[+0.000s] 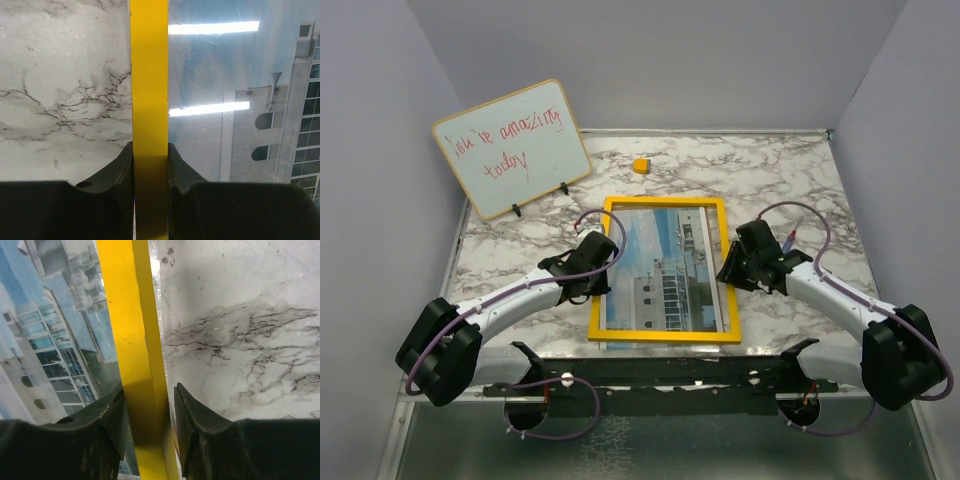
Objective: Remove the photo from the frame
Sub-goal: Pick up the photo frame item from the photo frame, then place the photo frame item at the center of the board.
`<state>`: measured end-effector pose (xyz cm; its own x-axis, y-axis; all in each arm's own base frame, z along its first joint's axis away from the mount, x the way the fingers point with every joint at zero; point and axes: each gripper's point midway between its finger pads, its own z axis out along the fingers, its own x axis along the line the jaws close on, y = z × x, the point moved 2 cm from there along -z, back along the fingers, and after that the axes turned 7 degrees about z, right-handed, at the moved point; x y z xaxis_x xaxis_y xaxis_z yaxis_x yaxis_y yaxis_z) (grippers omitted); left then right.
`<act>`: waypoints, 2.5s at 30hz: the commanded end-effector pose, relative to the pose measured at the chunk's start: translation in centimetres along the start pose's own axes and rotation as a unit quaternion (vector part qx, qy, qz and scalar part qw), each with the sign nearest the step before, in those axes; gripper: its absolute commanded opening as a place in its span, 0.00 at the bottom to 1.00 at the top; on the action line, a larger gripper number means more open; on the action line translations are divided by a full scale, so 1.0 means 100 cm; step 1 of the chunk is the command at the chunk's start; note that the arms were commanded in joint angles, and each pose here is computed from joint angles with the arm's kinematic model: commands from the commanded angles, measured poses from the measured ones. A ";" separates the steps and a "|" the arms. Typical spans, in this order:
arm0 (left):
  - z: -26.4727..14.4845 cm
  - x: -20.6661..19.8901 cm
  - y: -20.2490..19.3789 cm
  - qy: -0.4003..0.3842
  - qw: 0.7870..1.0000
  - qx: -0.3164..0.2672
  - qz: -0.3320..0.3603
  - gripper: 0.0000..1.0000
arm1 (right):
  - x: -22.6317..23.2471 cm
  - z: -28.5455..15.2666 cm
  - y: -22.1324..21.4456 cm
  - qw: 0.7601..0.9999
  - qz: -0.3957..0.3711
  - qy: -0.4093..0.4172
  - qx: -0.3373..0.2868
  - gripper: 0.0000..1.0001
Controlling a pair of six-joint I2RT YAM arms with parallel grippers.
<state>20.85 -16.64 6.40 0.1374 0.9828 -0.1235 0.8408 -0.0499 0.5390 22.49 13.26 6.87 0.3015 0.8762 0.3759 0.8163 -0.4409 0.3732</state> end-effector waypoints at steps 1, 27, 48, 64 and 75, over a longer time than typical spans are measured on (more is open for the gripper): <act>-0.008 -0.025 0.006 -0.065 0.997 -0.005 -0.034 0.00 | -0.010 0.011 -0.011 1.000 -0.012 -0.010 0.015 0.44; -0.008 -0.018 0.009 -0.039 0.999 -0.011 -0.030 0.00 | -0.003 -0.013 0.005 0.996 -0.068 -0.050 -0.001 0.33; -0.050 0.004 0.043 0.010 0.994 -0.094 -0.049 0.99 | 0.031 -0.034 0.014 0.996 -0.058 -0.047 -0.048 0.01; -0.159 0.081 0.083 0.139 0.947 -0.274 -0.091 0.99 | 0.131 -0.014 -0.017 0.990 -0.106 -0.049 -0.081 0.01; -0.145 0.087 0.074 0.155 0.948 -0.268 -0.071 0.99 | 0.177 0.029 -0.073 0.988 -0.137 -0.051 -0.040 0.01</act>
<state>20.56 -6.55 21.51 -0.1742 0.9819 -0.0738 0.4462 0.1456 0.8830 22.84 29.30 8.15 0.1246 0.9871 0.1003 0.8500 -0.1583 0.5025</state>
